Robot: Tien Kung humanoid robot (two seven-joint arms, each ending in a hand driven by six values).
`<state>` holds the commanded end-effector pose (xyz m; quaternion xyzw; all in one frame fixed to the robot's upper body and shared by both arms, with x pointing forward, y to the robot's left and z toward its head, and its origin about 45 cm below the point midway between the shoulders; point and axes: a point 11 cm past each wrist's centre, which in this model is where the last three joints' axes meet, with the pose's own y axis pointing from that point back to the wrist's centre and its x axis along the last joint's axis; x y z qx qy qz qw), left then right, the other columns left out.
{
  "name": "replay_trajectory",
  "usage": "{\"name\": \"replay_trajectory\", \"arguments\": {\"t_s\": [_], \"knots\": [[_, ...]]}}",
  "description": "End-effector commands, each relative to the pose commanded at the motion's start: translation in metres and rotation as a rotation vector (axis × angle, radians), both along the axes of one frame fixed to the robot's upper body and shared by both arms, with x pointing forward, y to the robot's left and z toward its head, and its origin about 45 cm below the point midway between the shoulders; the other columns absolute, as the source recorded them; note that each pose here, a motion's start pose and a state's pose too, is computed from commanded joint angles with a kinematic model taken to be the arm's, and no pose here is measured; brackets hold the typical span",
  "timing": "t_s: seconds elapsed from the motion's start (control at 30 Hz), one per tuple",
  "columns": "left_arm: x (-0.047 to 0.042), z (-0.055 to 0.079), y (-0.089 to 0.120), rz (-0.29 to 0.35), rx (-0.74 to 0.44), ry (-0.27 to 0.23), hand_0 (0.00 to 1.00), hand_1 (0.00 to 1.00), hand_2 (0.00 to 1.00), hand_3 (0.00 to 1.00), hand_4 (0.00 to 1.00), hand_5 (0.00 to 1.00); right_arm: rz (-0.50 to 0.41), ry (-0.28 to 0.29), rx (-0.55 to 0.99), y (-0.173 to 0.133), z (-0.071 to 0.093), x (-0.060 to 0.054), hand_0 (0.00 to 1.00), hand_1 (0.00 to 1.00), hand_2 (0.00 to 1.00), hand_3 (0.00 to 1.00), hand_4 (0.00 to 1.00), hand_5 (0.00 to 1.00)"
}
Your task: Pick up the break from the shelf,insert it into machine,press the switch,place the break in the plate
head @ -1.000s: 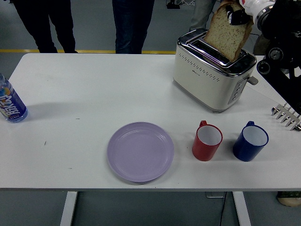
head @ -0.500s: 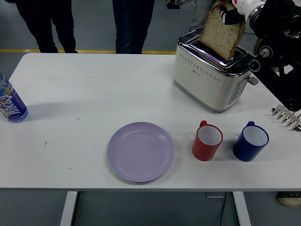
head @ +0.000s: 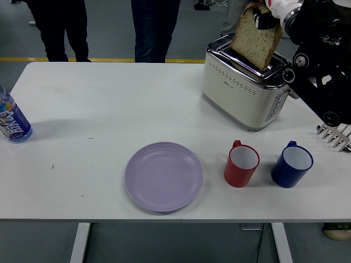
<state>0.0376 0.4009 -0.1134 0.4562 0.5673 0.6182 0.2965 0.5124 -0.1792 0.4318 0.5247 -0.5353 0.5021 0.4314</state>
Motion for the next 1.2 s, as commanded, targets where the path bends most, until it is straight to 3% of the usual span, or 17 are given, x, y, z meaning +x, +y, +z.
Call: {"name": "replay_trajectory", "arguments": {"t_s": [1.2], "knots": [[0.0038, 0.0, 0.0, -0.009, 0.0, -0.005, 0.395, 0.512, 0.67, 0.794, 0.681, 0.998, -0.039, 0.014, -0.043, -0.006, -0.018, 0.014, 0.114, 0.247, 0.448, 0.489, 0.472, 0.002]]}}
